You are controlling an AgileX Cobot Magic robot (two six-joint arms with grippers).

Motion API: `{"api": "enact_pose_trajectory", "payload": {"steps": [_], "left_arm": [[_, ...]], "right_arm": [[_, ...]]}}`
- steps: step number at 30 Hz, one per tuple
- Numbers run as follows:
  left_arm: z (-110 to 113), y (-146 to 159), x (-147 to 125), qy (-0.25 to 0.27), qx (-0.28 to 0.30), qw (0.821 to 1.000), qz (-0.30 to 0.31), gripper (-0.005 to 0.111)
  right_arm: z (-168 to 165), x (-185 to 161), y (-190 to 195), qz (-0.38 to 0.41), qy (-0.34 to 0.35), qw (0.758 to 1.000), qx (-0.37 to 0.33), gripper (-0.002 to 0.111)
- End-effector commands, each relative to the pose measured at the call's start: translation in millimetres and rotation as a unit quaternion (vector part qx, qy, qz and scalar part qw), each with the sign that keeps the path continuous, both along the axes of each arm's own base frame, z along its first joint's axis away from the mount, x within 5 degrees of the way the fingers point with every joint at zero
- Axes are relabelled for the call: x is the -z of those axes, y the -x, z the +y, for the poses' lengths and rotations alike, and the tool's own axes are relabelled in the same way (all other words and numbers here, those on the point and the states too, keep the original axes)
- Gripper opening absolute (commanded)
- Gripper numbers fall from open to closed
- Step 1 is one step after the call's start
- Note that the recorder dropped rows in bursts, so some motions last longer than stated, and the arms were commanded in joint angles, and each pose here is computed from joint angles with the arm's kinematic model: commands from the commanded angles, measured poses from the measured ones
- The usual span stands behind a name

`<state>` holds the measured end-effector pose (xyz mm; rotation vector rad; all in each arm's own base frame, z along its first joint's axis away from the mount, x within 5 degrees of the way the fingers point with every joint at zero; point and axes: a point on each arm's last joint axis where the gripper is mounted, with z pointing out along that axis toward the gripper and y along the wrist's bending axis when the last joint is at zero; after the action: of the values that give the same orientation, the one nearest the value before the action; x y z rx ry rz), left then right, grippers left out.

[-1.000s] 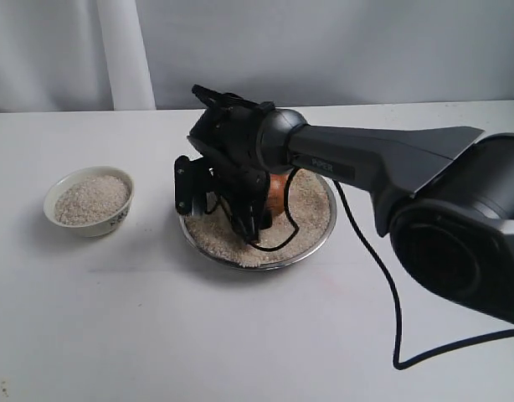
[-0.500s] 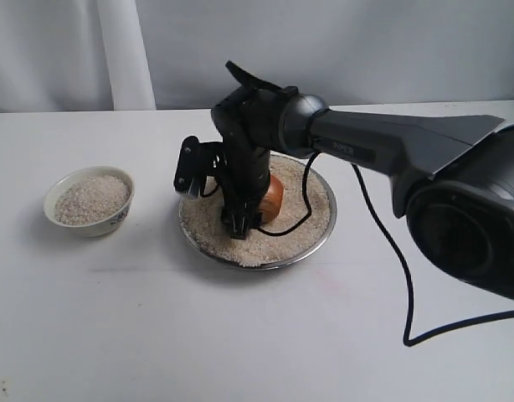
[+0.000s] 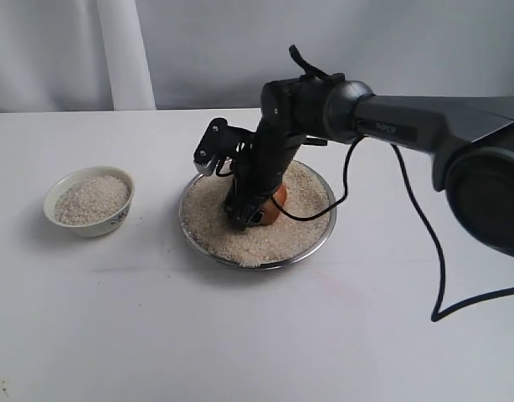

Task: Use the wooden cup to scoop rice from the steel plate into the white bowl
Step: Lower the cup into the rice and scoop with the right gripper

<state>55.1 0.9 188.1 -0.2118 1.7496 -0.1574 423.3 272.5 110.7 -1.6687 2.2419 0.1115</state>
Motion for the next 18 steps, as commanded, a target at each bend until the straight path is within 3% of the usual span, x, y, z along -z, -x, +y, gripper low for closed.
{"api": "enact_pose_trajectory", "payload": {"steps": [1,8,18], "left_arm": [[0,0,-1,0.004,0.003,1.000,-0.005,0.000],[0,0,-1,0.004,0.003,1.000,-0.005,0.000],[0,0,-1,0.004,0.003,1.000,-0.005,0.000]], "right_arm": [[-29,36,13,0.035,-0.038,0.999,0.009,0.000],[-64,43,22,0.044,-0.119,0.991,0.032,0.000],[-57,27,16,0.016,-0.223,0.974,0.044,0.000]]}}
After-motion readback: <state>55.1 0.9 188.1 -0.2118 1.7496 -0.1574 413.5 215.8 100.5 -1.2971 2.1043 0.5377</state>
